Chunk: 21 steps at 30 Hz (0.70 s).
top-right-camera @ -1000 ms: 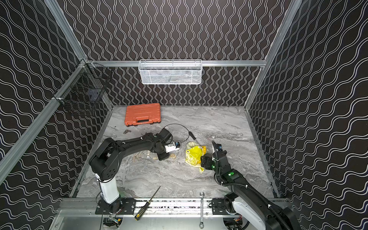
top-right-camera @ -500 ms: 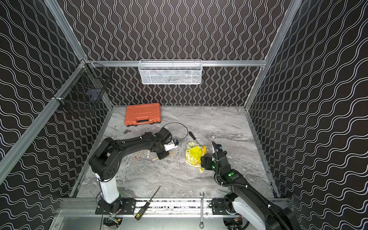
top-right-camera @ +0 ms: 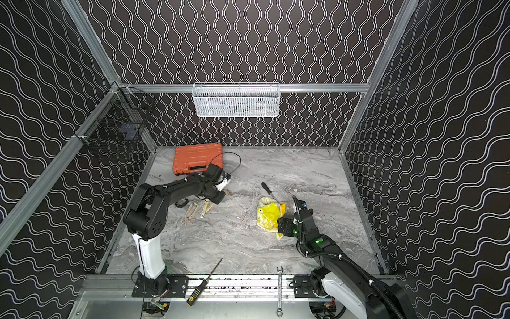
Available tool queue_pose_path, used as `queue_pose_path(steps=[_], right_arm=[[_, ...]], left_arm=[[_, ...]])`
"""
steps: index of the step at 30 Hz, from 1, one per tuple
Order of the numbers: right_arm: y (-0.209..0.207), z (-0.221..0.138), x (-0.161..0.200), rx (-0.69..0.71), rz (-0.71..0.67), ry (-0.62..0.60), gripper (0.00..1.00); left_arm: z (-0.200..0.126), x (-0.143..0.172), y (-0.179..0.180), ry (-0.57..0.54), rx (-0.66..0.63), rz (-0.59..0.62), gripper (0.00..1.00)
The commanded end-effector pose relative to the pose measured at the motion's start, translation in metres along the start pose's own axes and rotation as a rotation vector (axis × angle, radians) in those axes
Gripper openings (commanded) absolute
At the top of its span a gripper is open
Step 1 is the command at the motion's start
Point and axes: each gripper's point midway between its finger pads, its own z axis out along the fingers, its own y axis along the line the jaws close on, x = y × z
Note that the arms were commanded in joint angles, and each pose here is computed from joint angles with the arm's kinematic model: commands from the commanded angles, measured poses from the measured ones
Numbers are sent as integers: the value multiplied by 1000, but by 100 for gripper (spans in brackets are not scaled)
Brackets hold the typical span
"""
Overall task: Wipe the watch dial
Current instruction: Adjust the watch at the center of the board.
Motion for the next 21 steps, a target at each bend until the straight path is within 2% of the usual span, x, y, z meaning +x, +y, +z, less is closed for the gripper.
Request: queue_pose_path(steps=[1, 5, 9, 14, 18, 21], right_arm=[[5, 0, -5, -17, 2, -8, 87], [5, 1, -3, -15, 1, 5, 87], [6, 2, -3, -17, -2, 10, 87], [6, 6, -2, -8, -5, 32, 87], [4, 7, -2, 10, -4, 42, 87], [5, 3, -9, 7, -4, 5, 88]], left_arm=[[4, -4, 3, 10, 59, -249, 19], [5, 2, 8, 14, 44, -376, 21], [-4, 5, 4, -22, 67, -426, 24], [-10, 10, -15, -55, 155, -436, 24], [-12, 16, -11, -52, 121, -401, 25], [-18, 14, -7, -48, 100, -376, 26]])
